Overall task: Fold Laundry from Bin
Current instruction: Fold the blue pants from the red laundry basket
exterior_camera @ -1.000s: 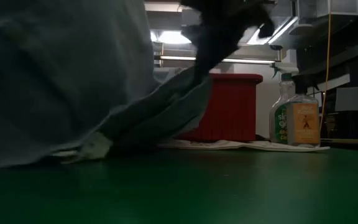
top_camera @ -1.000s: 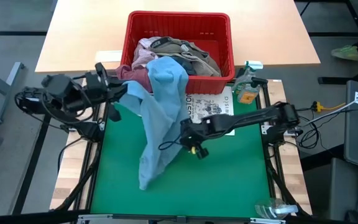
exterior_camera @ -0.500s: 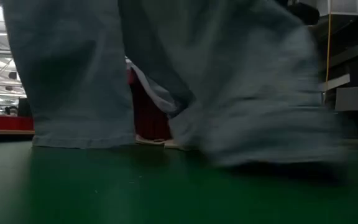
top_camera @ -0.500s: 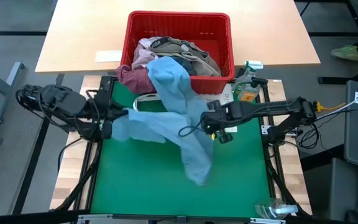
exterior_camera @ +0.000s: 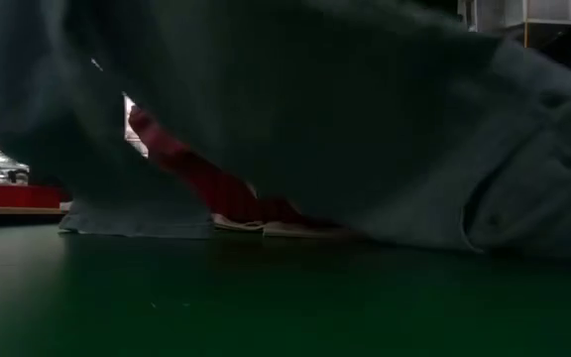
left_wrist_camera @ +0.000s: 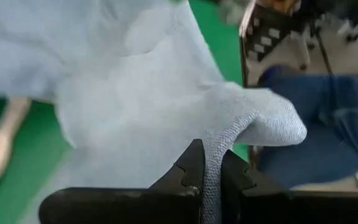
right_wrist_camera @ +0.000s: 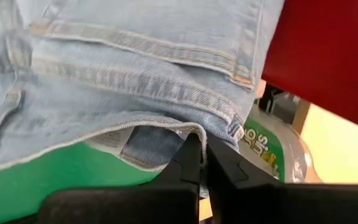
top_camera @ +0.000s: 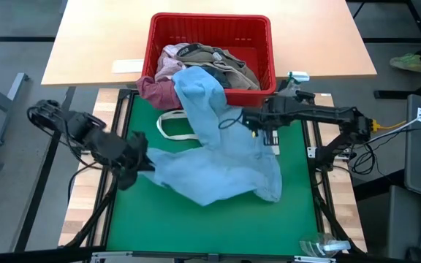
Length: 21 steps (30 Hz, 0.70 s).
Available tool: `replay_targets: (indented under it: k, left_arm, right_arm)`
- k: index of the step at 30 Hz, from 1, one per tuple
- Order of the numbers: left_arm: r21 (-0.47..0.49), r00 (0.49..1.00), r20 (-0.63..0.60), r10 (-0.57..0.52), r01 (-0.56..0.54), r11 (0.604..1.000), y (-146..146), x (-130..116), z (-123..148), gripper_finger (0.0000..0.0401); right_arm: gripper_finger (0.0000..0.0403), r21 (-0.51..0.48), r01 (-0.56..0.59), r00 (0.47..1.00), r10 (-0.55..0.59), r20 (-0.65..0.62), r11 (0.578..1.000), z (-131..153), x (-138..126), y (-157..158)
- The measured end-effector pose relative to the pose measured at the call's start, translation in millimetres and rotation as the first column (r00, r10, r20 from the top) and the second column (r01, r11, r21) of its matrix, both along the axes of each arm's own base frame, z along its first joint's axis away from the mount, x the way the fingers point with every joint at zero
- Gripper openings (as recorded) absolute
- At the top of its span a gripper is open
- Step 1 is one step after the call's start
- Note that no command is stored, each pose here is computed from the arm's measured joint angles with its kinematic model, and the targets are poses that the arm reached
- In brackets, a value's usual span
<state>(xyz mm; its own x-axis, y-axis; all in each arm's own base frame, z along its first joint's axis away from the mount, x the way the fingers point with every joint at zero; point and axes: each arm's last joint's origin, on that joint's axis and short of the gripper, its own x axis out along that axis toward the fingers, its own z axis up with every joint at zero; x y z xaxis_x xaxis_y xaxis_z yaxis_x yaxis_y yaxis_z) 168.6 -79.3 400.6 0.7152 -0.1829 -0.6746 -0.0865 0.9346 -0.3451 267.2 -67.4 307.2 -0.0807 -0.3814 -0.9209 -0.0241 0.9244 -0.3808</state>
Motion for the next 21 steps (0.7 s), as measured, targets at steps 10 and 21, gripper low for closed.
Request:
replay_targets:
  k: [10, 21]
  left_arm:
    - [0.062, 0.976, -0.215, -0.040, 0.055, 0.997, -42, 43, -43, 0.0009]
    - [0.137, 0.935, -0.352, -0.033, 0.086, 0.987, -66, 74, -83, 0.0009]
  right_arm:
    - [0.0018, 0.093, 0.110, 0.994, -0.112, 0.010, 0.990, -1, -11, -33]
    - [0.0024, 0.050, 0.099, 0.995, -0.097, -0.036, 0.994, -1, -15, -38]
